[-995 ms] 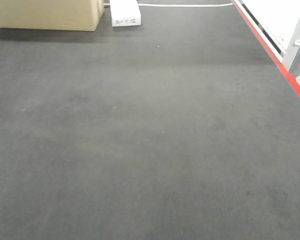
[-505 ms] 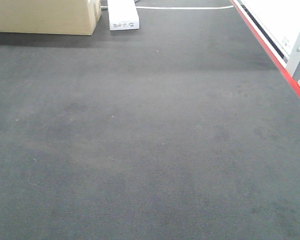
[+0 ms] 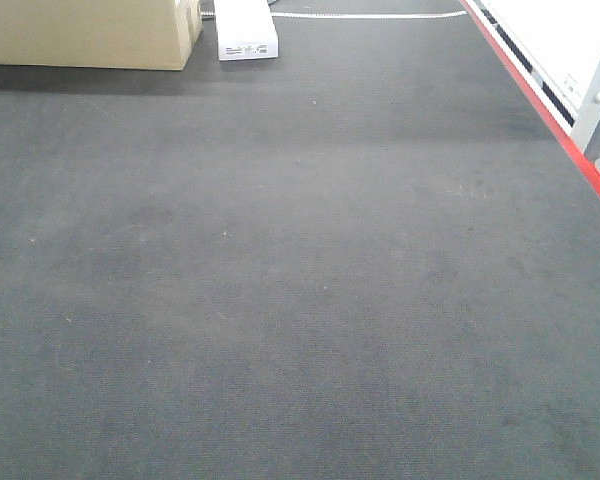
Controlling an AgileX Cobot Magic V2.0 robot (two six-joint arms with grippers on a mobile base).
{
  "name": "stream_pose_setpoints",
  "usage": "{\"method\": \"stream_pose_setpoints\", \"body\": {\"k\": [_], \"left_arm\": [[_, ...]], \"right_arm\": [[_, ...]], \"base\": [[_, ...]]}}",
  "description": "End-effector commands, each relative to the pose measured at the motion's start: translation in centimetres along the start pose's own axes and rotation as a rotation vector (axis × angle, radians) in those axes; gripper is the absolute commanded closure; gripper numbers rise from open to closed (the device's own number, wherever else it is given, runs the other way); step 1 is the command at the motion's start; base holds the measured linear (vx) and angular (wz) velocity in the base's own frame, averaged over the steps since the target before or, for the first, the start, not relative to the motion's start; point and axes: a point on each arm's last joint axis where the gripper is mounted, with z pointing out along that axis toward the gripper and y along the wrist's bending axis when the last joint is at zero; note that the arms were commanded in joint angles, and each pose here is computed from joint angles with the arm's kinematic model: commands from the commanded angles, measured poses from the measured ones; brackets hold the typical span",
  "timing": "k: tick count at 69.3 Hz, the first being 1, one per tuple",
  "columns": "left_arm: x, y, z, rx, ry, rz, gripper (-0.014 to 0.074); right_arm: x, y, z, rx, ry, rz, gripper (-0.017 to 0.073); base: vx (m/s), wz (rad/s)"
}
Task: Move and align brake pads A on conveyor
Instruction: 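Lower the left gripper with its brake pad toward the belt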
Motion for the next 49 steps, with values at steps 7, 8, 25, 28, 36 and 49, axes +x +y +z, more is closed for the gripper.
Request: {"method": "stream_pose_setpoints", "body": {"k": [7, 8, 25, 28, 36, 49], "left_arm": [[-1.84, -0.19, -0.35, 0.016, -0.122, -0.012, 0.0599], [-1.84, -0.19, -0.35, 0.016, -0.122, -0.012, 0.0599], [-1.84, -0.19, -0.35, 0.016, -0.123, -0.012, 0.0599], [-1.84, -0.19, -0.35, 0.016, -0.123, -0.012, 0.0599], [-1.84, -0.19, -0.35, 0.016, -0.123, -0.012, 0.0599], [-1.81, -0.19, -0.34, 0.016, -0.120, -0.014, 0.0599]], "right_arm": [[-1.82, -0.10, -0.37, 0.009, -0.124, -0.011, 0.0564], [-1.82, -0.10, -0.37, 0.009, -0.124, -0.011, 0.0564], [-1.82, -0.10, -0.37, 0.009, -0.124, -0.011, 0.0564], [-1.82, -0.10, -0.37, 0.009, -0.124, -0.011, 0.0564], [-1.82, -0.10, -0.37, 0.009, -0.124, -0.011, 0.0564], [-1.82, -0.10, -0.37, 0.009, -0.124, -0.011, 0.0564]], "base": [[0.00, 0.00], [0.00, 0.00], [0.00, 0.00], [0.00, 0.00], [0.00, 0.00], [0.00, 0.00]]}}
